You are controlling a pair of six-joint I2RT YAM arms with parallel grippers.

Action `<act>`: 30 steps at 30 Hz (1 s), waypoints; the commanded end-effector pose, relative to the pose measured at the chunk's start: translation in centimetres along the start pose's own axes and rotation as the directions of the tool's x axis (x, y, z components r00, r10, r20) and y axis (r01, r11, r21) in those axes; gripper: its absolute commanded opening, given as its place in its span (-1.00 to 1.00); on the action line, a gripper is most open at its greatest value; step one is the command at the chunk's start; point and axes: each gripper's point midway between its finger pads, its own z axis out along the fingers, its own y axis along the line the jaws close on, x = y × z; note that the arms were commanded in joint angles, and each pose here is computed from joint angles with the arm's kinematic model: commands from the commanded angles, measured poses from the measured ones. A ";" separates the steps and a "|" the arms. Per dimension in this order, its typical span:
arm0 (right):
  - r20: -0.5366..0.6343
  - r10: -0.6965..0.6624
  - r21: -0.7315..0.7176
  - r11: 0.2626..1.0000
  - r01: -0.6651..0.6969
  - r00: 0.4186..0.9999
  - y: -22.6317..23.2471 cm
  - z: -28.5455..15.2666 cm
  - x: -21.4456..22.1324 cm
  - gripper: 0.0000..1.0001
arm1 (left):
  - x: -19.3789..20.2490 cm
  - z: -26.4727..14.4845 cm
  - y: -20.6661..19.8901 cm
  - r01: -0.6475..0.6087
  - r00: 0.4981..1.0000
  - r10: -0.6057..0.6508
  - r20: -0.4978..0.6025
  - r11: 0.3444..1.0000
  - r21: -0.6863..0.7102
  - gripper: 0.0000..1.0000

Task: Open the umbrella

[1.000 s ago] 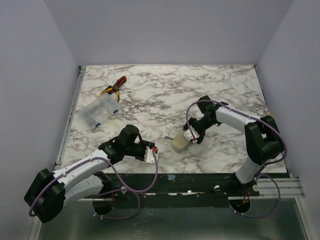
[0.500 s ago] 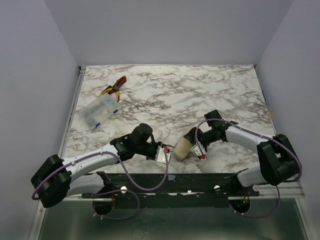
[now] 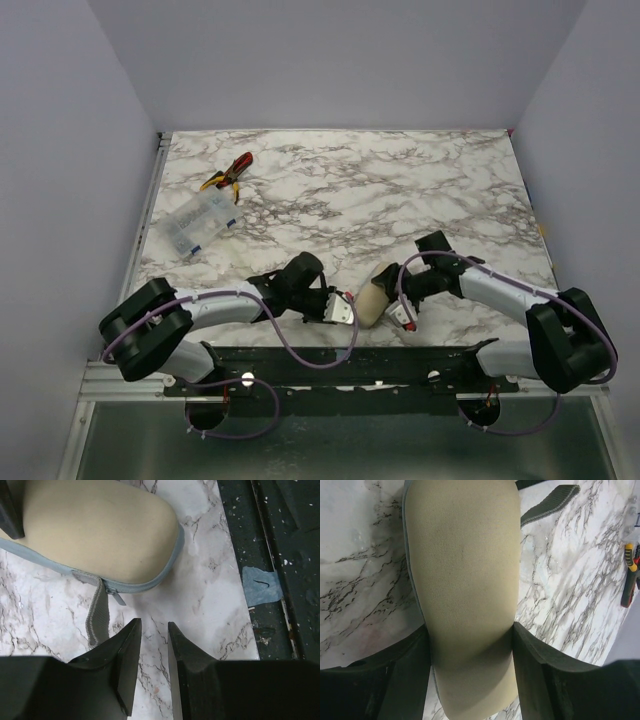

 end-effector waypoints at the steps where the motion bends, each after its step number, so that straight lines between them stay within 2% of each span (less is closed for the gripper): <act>1: 0.035 0.027 -0.112 0.993 -0.023 0.999 4.3 0.5 -1.6 -0.21 | -2.0 0.7 2.3 -0.031 0.997 0.035 0.062 0.997 -0.069 -0.41; 7: 0.039 0.024 -0.093 0.995 -0.021 0.999 4.3 0.5 -1.9 -0.21 | -3.0 1.2 3.7 -0.027 0.995 0.036 0.092 0.994 -0.102 -0.32; 16: 0.032 0.045 -0.083 0.996 -0.042 0.998 4.1 0.5 -1.7 -0.22 | -3.9 2.1 2.6 -0.029 0.991 0.031 0.132 0.999 -0.018 -0.26; 30: 0.026 0.059 -0.067 0.996 -0.057 0.998 3.6 0.6 -1.4 -0.21 | -1.4 3.0 -0.2 -0.025 0.996 0.017 0.084 0.996 0.086 -0.31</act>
